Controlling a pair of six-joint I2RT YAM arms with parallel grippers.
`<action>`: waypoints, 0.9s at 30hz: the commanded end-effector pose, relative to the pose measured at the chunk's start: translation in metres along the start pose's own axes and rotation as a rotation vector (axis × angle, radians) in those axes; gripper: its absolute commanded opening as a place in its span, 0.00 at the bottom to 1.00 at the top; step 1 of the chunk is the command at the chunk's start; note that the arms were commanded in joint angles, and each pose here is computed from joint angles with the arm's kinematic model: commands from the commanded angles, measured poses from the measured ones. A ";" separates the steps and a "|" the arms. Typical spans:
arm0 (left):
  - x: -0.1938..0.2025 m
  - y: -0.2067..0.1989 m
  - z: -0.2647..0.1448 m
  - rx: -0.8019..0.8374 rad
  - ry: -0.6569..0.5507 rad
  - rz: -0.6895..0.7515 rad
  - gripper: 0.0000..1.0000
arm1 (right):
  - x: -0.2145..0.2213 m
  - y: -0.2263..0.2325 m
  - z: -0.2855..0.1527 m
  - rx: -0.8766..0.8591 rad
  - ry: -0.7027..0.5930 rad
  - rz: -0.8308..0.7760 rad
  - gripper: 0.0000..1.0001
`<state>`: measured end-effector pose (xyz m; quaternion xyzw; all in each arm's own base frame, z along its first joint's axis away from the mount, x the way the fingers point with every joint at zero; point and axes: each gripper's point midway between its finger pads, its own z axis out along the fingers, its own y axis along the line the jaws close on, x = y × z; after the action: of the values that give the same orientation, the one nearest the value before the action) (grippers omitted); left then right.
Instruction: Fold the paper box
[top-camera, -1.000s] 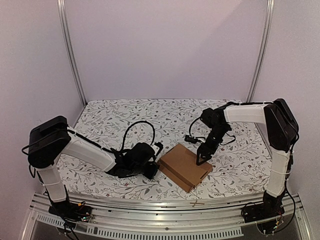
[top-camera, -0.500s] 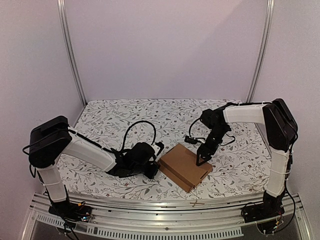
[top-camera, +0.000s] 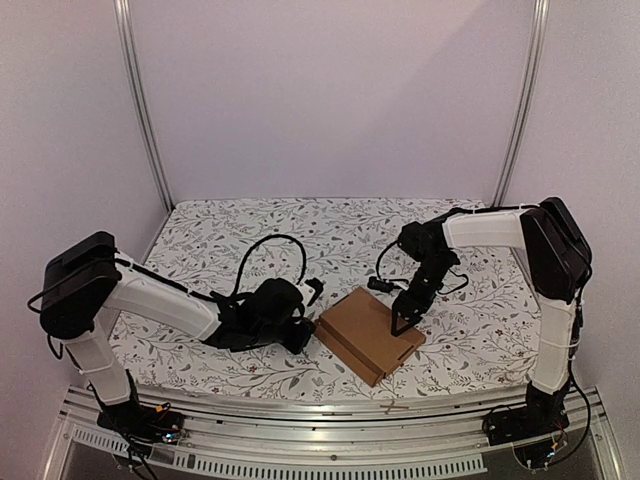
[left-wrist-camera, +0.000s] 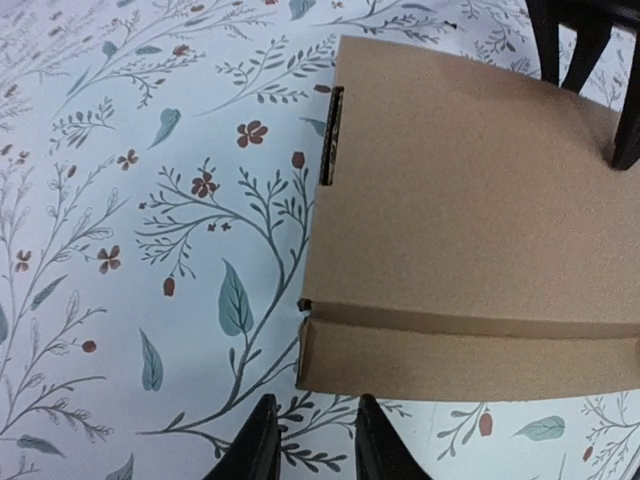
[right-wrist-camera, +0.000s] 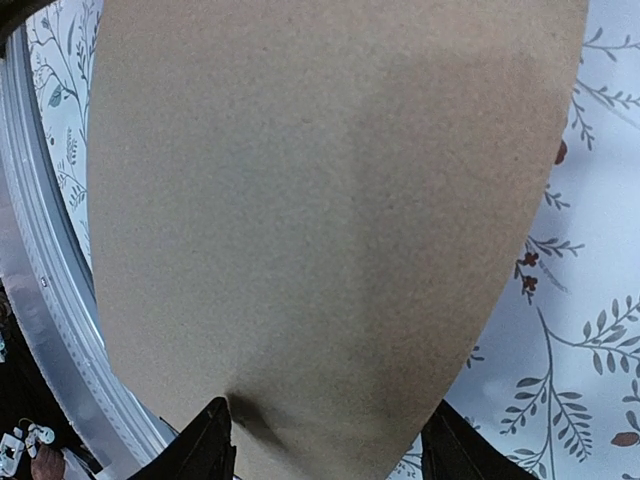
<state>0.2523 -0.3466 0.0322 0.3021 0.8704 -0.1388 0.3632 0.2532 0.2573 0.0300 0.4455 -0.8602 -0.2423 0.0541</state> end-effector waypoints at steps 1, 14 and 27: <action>-0.004 0.016 -0.010 -0.031 -0.011 0.002 0.30 | -0.009 0.008 -0.013 0.000 -0.035 -0.020 0.62; -0.002 0.017 0.020 0.060 0.005 0.031 0.25 | -0.007 0.009 -0.010 -0.005 -0.025 -0.022 0.63; -0.003 0.013 0.026 0.077 0.005 0.042 0.16 | -0.006 0.007 -0.006 -0.011 -0.013 -0.013 0.62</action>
<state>0.2691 -0.3482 0.0205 0.3339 0.8577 -0.1655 0.3542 0.2508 0.2571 0.0311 0.4434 -0.8601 -0.2451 0.0592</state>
